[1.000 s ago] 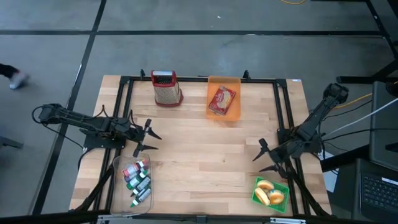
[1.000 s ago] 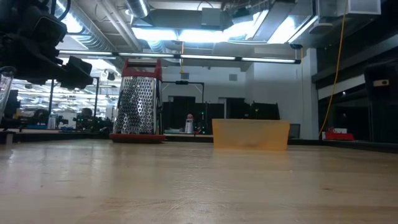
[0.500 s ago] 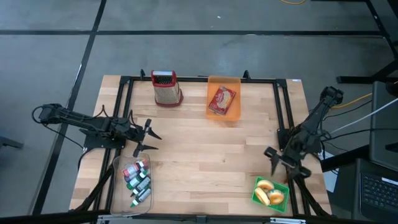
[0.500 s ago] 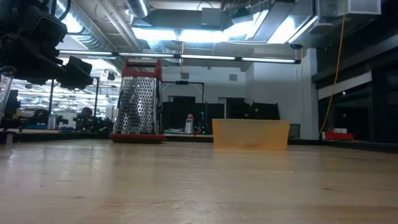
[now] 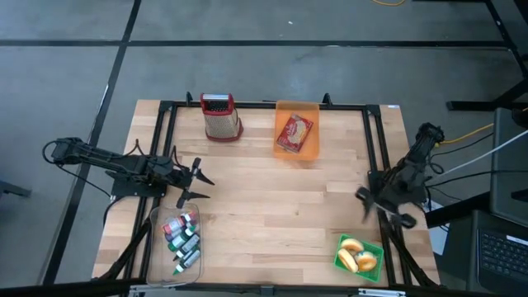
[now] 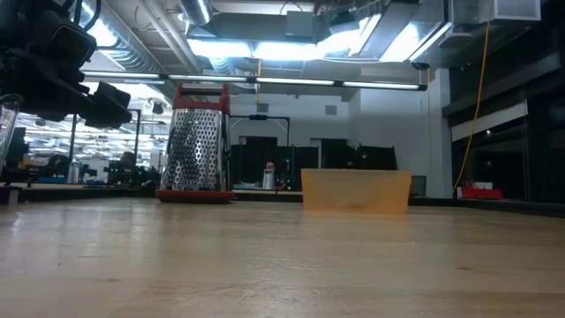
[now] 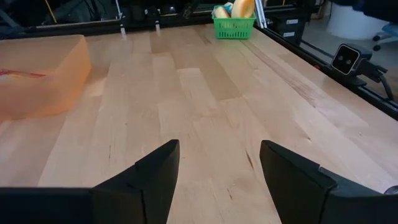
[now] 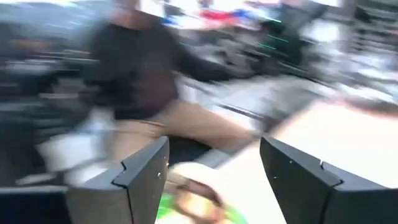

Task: Pick & Place Food Item
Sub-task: Return to Home Position

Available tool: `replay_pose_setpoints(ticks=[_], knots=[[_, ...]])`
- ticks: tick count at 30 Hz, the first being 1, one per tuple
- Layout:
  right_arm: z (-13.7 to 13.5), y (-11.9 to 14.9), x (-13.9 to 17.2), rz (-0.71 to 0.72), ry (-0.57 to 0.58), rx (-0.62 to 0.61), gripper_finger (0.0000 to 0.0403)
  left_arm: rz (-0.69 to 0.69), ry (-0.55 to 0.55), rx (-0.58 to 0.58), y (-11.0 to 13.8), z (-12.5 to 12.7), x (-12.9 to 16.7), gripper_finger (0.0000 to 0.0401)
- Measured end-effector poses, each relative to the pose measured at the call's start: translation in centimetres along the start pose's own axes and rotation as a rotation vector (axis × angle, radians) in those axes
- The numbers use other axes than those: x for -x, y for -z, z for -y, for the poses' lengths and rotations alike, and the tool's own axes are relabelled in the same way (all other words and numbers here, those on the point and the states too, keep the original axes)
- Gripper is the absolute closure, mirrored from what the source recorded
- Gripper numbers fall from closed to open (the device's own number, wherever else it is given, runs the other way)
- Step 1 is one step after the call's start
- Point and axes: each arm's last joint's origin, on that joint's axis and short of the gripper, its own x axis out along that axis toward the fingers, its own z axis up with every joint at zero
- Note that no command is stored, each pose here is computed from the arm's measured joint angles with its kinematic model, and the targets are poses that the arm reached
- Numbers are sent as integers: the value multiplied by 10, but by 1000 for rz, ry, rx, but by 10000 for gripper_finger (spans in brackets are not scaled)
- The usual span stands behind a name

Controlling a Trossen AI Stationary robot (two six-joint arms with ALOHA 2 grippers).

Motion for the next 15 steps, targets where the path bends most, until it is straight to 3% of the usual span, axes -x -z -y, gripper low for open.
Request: replay_pose_setpoints(ticks=[2,8,15], knots=[[5,11,-1,-58,125,-6,147,-1,0,16,0,0,0,181],[1,13,-2,-83,-3,67,147,-9,12,112,1,0,0,178],[5,16,2,-157,146,35,147,-7,12,149,1,0,0,182]])
